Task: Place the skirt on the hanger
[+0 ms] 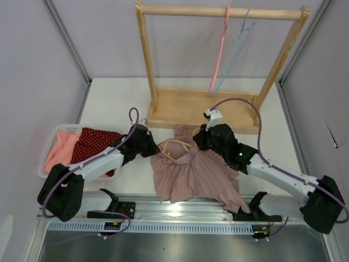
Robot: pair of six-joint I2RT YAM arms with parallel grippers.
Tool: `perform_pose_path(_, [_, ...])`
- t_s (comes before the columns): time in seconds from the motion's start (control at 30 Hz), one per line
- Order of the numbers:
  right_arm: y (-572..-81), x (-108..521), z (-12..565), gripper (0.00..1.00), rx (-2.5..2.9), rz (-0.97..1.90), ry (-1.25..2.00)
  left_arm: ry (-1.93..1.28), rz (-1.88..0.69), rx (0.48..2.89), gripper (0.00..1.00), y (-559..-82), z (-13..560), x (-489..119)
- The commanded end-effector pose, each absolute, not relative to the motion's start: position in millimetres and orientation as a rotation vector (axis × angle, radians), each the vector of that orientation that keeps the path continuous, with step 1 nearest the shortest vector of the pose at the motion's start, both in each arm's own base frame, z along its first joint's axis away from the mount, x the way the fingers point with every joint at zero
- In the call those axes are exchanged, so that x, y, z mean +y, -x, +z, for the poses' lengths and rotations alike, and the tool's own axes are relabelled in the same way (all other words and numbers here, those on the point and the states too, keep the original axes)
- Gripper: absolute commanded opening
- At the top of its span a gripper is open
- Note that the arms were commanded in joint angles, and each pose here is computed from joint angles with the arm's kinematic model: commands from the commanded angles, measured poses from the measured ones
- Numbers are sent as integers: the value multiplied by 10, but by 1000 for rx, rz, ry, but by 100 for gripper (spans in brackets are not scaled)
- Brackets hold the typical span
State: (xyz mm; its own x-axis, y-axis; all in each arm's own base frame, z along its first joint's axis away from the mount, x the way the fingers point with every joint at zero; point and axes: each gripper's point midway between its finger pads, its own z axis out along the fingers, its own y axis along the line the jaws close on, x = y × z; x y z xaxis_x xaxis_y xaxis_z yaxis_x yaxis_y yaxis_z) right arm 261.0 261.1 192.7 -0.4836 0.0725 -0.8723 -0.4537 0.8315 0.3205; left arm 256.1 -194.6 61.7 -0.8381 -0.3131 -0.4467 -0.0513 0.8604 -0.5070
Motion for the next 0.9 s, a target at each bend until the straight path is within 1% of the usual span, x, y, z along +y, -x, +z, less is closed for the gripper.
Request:
perform_pose_path(0.0, [-2868, 2600, 1641, 0, 2100, 444, 187, 311, -623, 2442, 0, -2492, 708, -1956])
perform_pose_path(0.07, [-2907, 2616, 1510, 0, 2154, 389, 156, 331, -620, 2443, 0, -2440, 680, -1964])
perform_pose_path(0.23, [-3010, 2625, 1015, 11, 2284, 224, 118, 345, -606, 2465, 0, -2252, 509, -1985])
perform_pose_path(0.27, [-3012, 2626, 953, 17, 2301, 203, 122, 351, -612, 2460, 0, -2247, 494, -1986])
perform_pose_path(0.3, [-3002, 2610, 825, 20, 2335, 165, 129, 360, -601, 2464, 0, -2225, 448, -1956])
perform_pose_path(0.33, [-3013, 2610, 809, 22, 2339, 150, 125, 360, -605, 2458, 0, -2233, 455, -1959])
perform_pose_path(0.37, [-3034, 2634, 815, 28, 2341, 150, 116, 359, -608, 2453, 0, -2240, 457, -1967])
perform_pose_path(0.43, [-3027, 2629, 777, 35, 2360, 129, 111, 345, -599, 2452, 0, -2258, 451, -1970])
perform_pose_path(0.47, [-3052, 2649, 778, 42, 2364, 126, 100, 344, -598, 2459, 0, -2260, 433, -1979])
perform_pose_path(0.57, [-3042, 2652, 709, 52, 2400, 93, 93, 336, -599, 2463, 0, -2269, 411, -1992])
perform_pose_path(0.67, [-3046, 2681, 689, 54, 2423, 80, 78, 331, -597, 2467, 0, -2272, 383, -1997])
perform_pose_path(0.73, [-3037, 2739, 631, 53, 2442, 97, 80, 325, -595, 2471, 0, -2268, 369, -2002])
perform_pose_path(0.8, [-3034, 2812, 566, 51, 2458, 133, 85, 323, -589, 2470, 0, -2274, 358, -1992])
perform_pose_path(0.87, [-3043, 2844, 530, 46, 2469, 136, 75, 321, -583, 2474, 0, -2271, 342, -1986])
